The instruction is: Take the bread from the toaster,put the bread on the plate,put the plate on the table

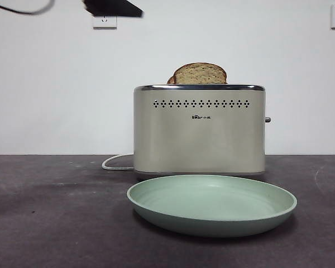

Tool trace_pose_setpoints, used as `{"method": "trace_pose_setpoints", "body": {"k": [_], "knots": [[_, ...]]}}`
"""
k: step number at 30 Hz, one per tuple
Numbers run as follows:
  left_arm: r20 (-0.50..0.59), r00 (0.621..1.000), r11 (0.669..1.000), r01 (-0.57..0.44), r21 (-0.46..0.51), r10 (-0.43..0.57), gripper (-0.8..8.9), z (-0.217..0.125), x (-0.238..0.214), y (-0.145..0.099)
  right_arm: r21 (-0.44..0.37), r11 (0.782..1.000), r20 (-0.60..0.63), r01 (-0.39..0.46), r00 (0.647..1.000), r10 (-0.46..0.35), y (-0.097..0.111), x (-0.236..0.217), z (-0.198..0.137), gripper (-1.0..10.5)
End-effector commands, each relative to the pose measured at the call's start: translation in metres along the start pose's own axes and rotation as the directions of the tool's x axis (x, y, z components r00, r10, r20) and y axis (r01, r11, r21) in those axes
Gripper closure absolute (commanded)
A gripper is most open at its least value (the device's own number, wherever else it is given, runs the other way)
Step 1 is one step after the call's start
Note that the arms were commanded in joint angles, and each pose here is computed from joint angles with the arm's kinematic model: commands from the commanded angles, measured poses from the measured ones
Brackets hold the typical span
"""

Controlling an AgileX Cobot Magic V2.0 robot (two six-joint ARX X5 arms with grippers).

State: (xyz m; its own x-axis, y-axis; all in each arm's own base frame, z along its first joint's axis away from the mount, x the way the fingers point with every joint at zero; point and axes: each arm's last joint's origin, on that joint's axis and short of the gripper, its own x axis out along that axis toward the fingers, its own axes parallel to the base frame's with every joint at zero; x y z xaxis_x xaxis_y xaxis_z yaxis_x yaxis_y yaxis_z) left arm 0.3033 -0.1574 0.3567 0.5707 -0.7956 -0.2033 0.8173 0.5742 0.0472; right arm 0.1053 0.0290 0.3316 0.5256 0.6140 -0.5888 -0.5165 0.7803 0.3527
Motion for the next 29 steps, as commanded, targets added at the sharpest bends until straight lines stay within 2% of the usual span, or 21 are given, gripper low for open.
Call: {"method": "trace_pose_setpoints", "body": {"k": [1, 9, 18, 29], "knots": [[0.0, 1.0, 0.999, 0.023, 0.03, -0.023, 2.42, -0.01, 0.023, 0.0, 0.002, 1.0, 0.005, 0.001, 1.0, -0.001, 0.001, -0.001, 0.001, 3.1], [-0.024, 1.0, 0.999, -0.007, 0.038, 0.008, 2.43, -0.044, 0.074, -0.001, 0.009, 1.0, -0.006, 0.0, 1.0, 0.0, 0.001, -0.001, -0.001, 3.1], [-0.063, 0.998, 0.999, -0.025, 0.029, 0.027, 2.61, -0.07, 0.1, -0.002, 0.02, 1.0, -0.024, -0.001, 1.0, 0.001, 0.001, -0.001, -0.003, 3.2], [-0.081, 0.996, 0.999, -0.036, 0.023, 0.038, 8.18, -0.076, 0.105, -0.004, 0.021, 1.0, -0.025, 0.0, 1.0, 0.0, 0.001, -0.001, -0.003, 3.2]]}}
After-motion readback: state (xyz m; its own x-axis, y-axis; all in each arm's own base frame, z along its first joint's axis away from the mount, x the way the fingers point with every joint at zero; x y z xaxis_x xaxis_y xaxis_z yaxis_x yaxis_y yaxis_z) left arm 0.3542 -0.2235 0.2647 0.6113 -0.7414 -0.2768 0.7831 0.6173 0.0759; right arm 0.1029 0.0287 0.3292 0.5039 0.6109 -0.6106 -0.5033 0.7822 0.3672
